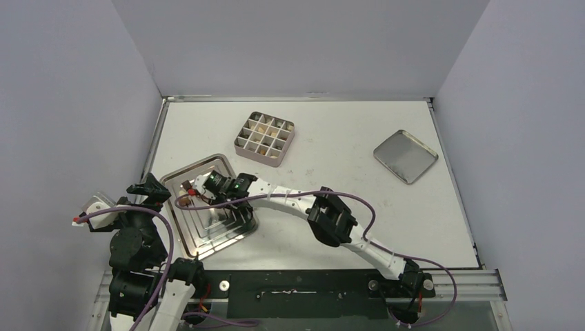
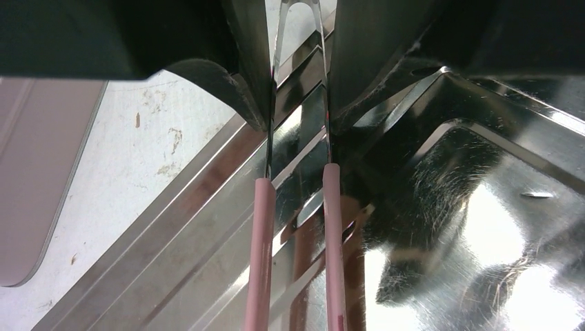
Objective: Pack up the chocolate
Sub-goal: Move the fake chocolate to the plate, then adjust the clamp.
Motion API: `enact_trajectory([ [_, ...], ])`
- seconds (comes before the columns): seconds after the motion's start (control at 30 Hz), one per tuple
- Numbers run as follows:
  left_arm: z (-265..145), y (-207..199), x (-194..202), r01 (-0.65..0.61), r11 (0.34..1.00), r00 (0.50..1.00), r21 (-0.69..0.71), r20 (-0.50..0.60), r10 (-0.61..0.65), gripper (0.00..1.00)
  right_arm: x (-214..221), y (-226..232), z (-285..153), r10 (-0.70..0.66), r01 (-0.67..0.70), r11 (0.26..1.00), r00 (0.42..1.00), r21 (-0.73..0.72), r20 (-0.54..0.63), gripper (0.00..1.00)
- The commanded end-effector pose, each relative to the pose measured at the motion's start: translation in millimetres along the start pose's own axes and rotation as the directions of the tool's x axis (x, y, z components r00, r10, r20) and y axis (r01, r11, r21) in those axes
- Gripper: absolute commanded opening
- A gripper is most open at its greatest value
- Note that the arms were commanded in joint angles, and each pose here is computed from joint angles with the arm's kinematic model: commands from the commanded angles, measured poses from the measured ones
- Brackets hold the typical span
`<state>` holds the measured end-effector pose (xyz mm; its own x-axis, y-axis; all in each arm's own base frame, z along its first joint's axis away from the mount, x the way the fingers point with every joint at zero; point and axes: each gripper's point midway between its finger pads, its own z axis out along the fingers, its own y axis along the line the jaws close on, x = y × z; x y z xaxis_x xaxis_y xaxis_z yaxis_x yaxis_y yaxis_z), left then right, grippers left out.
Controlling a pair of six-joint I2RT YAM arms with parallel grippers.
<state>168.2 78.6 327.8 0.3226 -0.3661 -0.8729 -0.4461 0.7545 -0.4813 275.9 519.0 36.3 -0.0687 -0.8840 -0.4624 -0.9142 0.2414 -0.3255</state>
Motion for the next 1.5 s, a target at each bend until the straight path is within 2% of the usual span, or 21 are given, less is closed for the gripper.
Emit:
enact_trajectory([
  [0.0,1,-2,-10,0.024,1.000,0.999,0.003,0.037,-0.024,0.95,-29,-2,-25,-0.047,0.043,0.998,0.995,0.044,0.091,0.27],
  [0.27,0,-1,-11,0.018,1.000,0.999,-0.002,0.039,-0.018,0.95,-38,14,-68,-0.082,0.080,0.997,0.986,0.017,0.147,0.22],
  [0.57,0,-5,-2,0.040,0.999,0.999,0.008,-0.009,-0.040,0.95,-37,-11,-115,0.104,-0.095,0.994,0.962,-0.050,0.251,0.20],
  [0.7,-4,-15,15,0.108,0.993,0.989,0.040,-0.101,-0.104,0.95,-34,-31,-135,0.182,-0.168,0.983,0.932,-0.069,0.313,0.21],
  [0.87,-9,-35,56,0.210,0.974,0.947,0.088,-0.267,-0.180,0.92,-36,-47,-166,0.275,-0.233,0.961,0.870,-0.148,0.409,0.21],
  [1.07,-11,-74,66,0.325,0.922,0.905,0.209,-0.353,-0.239,0.92,-35,-47,-179,0.274,-0.230,0.961,0.865,-0.152,0.420,0.22],
  [1.13,-9,-79,72,0.337,0.917,0.897,0.212,-0.370,-0.244,0.92,-38,-46,-184,0.275,-0.229,0.961,0.858,-0.157,0.433,0.22],
  [1.33,4,-77,109,0.263,0.953,0.882,0.151,-0.437,-0.174,0.92,-51,-28,-208,0.240,-0.182,0.969,0.844,-0.165,0.479,0.23],
  [1.47,16,-63,137,0.130,0.986,0.882,0.100,-0.467,-0.069,0.92,-56,-24,-227,0.217,-0.172,0.976,0.829,-0.135,0.515,0.23],
])
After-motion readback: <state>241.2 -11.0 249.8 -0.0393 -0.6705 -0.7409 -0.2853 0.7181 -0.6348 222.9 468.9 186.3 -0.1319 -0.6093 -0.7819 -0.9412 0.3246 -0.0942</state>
